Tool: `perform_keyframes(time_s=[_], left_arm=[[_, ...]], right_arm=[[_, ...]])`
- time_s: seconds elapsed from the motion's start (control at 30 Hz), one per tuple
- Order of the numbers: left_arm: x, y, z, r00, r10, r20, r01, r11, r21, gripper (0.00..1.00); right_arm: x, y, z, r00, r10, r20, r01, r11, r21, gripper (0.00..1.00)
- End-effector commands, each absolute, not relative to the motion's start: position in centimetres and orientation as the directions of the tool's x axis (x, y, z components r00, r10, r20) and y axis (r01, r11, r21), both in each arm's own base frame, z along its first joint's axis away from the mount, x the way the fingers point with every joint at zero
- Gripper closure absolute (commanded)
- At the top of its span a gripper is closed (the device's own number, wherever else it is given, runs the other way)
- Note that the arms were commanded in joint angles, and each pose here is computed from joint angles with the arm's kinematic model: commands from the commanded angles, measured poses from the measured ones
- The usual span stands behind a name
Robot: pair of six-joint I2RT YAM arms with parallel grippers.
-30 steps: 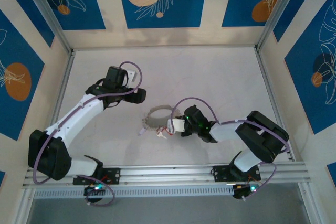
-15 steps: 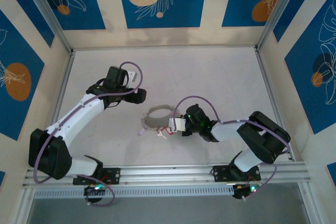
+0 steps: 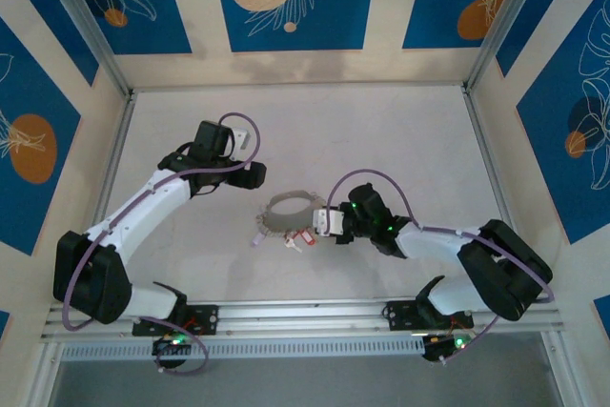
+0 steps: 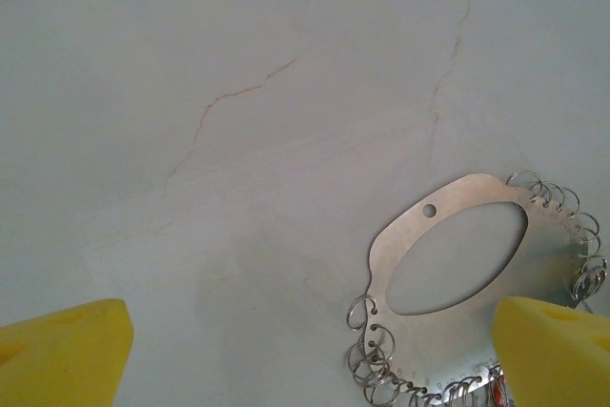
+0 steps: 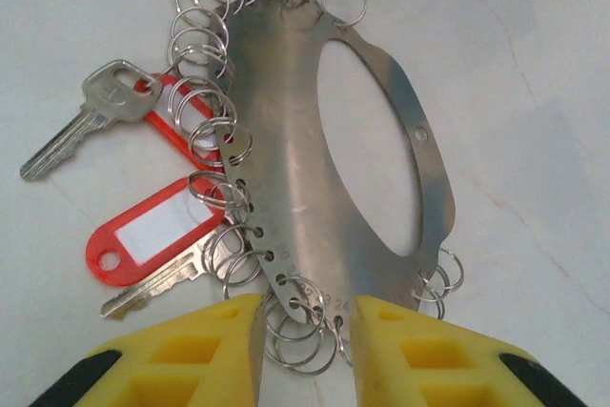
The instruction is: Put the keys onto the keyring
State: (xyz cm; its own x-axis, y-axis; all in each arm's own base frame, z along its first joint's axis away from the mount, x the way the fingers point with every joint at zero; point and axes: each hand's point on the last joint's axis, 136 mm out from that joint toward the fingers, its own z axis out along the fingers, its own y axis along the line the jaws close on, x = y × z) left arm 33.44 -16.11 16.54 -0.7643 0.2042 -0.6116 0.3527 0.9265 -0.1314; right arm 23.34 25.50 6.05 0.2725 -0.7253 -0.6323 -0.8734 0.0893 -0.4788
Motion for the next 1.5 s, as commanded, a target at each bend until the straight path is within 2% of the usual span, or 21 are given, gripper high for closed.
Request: perform_keyframes(time_s=[0.0, 0.2, 0.43, 0.7, 1.03, 1.23, 1.37, 1.47], left_arm=[[33.6, -15.8, 16.7, -0.762, 0.220, -0.609, 0.356, 0.928, -0.110, 0.04], [33.6, -15.7, 16.9, -0.757, 0.225, -0.613, 0.358, 0.928, -0.101, 0.04], [33.6, -15.5, 17.0, -0.754, 0.227, -0.617, 0.356, 0.930, -0.092, 0.04], [33.6, -15.5, 16.9, -0.755, 0.223, -0.617, 0.350, 0.932, -0.092, 0.03], [33.5, -15.6, 16.9, -0.757, 0.230, -0.612, 0.357, 0.930, -0.092, 0.04], [33.5, -15.6, 17.0, -0.755, 0.233, -0.613, 0.358, 0.930, -0.088, 0.04], [33.6, -15.5, 17.0, -0.752, 0.234, -0.616, 0.358, 0.930, -0.084, 0.03], [33.5, -15.5, 17.0, -0.754, 0.236, -0.613, 0.358, 0.930, -0.081, 0.03]], right_arm=[[22.6, 25.1, 4.6, 0.276, -0.757, -0.592, -0.884, 0.043, -0.466, 0.68], [22.7, 25.5, 2.8, 0.297, -0.792, -0.533, -0.879, -0.010, -0.476, 0.66], [23.6, 26.0, 2.5, 0.293, -0.797, -0.529, -0.867, 0.011, -0.498, 0.63], [24.6, 26.4, 2.9, 0.308, -0.797, -0.520, -0.832, 0.040, -0.553, 0.72], [25.0, 26.4, 3.1, 0.322, -0.798, -0.510, -0.802, 0.056, -0.595, 0.76], [24.7, 26.4, 2.8, 0.313, -0.798, -0.515, -0.818, 0.049, -0.573, 0.83], [23.8, 26.5, 2.5, 0.315, -0.788, -0.529, -0.838, 0.030, -0.544, 0.82], [23.6, 26.3, 2.4, 0.302, -0.792, -0.530, -0.850, 0.028, -0.526, 0.75]])
